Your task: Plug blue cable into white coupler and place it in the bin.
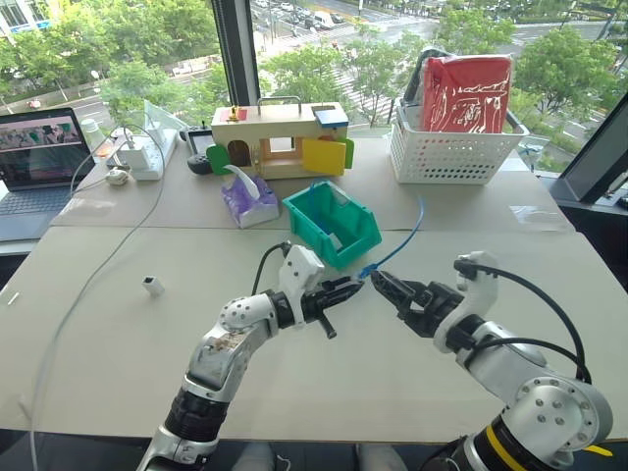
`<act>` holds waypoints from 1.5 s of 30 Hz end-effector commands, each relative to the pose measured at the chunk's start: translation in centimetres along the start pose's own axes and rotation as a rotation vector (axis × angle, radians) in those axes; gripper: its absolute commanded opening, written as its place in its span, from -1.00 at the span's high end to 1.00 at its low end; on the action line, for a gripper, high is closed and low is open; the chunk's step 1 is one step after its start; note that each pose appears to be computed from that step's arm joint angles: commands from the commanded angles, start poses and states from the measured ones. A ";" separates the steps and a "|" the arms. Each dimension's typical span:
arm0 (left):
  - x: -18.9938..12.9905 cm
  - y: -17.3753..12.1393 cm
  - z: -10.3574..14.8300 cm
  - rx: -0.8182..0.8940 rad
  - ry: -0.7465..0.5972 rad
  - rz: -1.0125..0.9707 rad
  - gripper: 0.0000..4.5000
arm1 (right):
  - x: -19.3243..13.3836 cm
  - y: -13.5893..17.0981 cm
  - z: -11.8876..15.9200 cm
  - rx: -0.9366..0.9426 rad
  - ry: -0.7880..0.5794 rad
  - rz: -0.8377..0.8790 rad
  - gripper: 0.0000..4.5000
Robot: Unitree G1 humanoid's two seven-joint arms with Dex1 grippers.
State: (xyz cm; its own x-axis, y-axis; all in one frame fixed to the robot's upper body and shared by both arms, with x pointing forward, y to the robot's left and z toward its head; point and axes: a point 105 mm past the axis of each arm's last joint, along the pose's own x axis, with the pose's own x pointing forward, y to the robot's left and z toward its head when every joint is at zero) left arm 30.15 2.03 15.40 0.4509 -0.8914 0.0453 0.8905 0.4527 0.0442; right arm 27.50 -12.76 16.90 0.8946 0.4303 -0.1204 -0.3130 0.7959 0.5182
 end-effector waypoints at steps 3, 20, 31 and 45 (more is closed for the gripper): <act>0.1 -0.9 1.3 0.022 -0.040 -0.027 1.00 | 1.0 3.8 -0.1 0.117 -0.061 0.161 -0.98; 0.4 -1.6 1.4 0.008 -0.042 -0.065 1.00 | 1.2 5.1 -0.2 0.225 -0.080 0.243 -0.35; 0.5 -1.7 1.4 -0.001 -0.045 -0.070 1.00 | 0.8 5.1 0.0 0.321 -0.069 0.240 0.98; -1.9 0.7 2.7 -0.006 -0.072 -0.048 -0.24 | 0.5 5.2 0.2 0.333 -0.045 0.251 1.00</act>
State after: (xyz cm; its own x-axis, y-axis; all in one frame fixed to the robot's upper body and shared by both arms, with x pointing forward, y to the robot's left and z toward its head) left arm 29.44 2.75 16.30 0.3928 -0.9172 0.0660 0.9191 0.3941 0.0066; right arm 26.68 -8.39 18.87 0.8248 0.5645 0.0316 -0.3830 0.5166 0.7658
